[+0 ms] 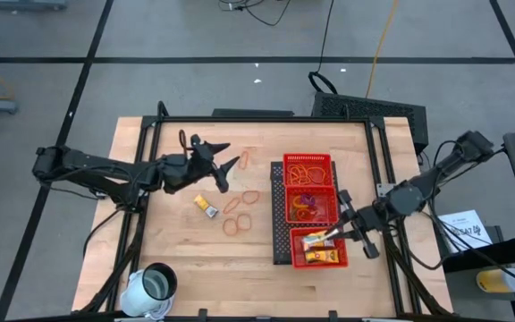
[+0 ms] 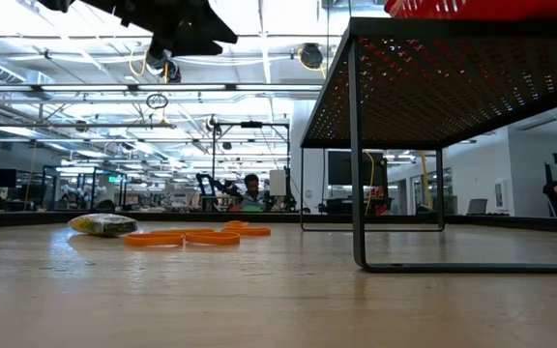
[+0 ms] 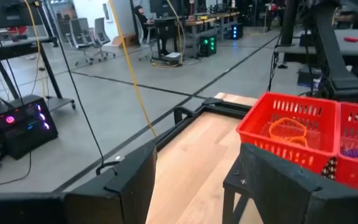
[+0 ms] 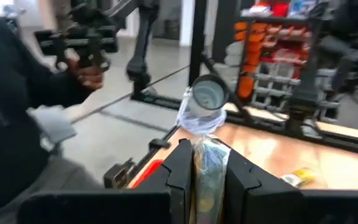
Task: Pick & Place Office Desk Supplies
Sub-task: Put the yellow pack of crayons into the bottom red bin on the shelf
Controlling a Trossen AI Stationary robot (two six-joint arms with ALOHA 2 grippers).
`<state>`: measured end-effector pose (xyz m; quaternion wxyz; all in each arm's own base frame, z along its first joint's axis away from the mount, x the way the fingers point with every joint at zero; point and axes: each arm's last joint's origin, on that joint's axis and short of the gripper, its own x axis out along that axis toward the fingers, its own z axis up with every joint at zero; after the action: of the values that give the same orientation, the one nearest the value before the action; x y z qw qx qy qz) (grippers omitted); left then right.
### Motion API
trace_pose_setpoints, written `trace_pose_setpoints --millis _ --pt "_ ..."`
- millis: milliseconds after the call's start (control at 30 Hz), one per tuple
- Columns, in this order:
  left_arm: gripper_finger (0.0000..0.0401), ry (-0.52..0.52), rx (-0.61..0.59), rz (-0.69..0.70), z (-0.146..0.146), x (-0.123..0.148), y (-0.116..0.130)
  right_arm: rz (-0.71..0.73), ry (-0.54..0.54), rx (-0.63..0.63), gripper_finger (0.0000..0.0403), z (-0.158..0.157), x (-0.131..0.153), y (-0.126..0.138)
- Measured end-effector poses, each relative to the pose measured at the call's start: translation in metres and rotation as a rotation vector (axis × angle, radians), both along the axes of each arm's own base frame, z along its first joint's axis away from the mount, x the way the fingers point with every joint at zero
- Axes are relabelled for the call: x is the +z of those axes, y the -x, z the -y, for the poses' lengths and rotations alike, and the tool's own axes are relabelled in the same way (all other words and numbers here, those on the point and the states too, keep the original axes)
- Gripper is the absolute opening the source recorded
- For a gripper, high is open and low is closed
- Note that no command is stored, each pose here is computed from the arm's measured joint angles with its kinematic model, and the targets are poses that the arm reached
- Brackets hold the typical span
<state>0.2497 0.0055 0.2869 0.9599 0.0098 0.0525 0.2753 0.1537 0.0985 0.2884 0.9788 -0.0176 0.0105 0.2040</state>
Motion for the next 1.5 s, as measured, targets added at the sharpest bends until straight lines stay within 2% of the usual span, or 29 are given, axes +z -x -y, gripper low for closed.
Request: trace_pose_setpoints --millis 333,467,567,867,1067,1200,1300,1400,1500 --pt "0.0241 0.001 -0.001 0.028 0.000 0.002 0.000 0.234 0.036 0.015 0.0035 -0.003 -0.049 0.015" --pt "0.0241 0.006 -0.001 0.030 0.000 0.002 0.000 0.323 -0.023 0.000 0.0063 0.003 -0.060 0.023" --pt "0.0241 0.009 0.000 0.032 0.000 0.002 0.000 0.364 -0.052 -0.004 0.0092 0.006 -0.063 0.026" --pt "0.0241 0.016 0.000 0.036 0.000 0.002 0.000 0.379 -0.015 -0.011 0.0164 0.005 -0.065 0.025" --pt "0.0241 0.016 0.000 0.037 0.000 0.002 0.000 0.395 -0.075 -0.011 0.0174 0.006 -0.061 0.026" --pt "0.0241 0.016 0.000 0.037 0.000 0.002 0.000 0.437 -0.117 -0.130 0.0167 0.012 -0.046 0.029" --pt "0.0241 0.013 0.000 0.033 0.000 0.002 0.000 0.350 -0.051 -0.231 0.0162 0.014 -0.032 0.027" --pt "0.0241 0.014 0.000 0.031 0.000 0.002 0.000 0.140 0.030 -0.286 0.0157 0.012 -0.013 0.021" --pt "0.0241 0.015 0.001 0.031 0.000 0.002 0.000 -0.065 0.055 -0.294 0.0148 0.010 0.013 0.018"
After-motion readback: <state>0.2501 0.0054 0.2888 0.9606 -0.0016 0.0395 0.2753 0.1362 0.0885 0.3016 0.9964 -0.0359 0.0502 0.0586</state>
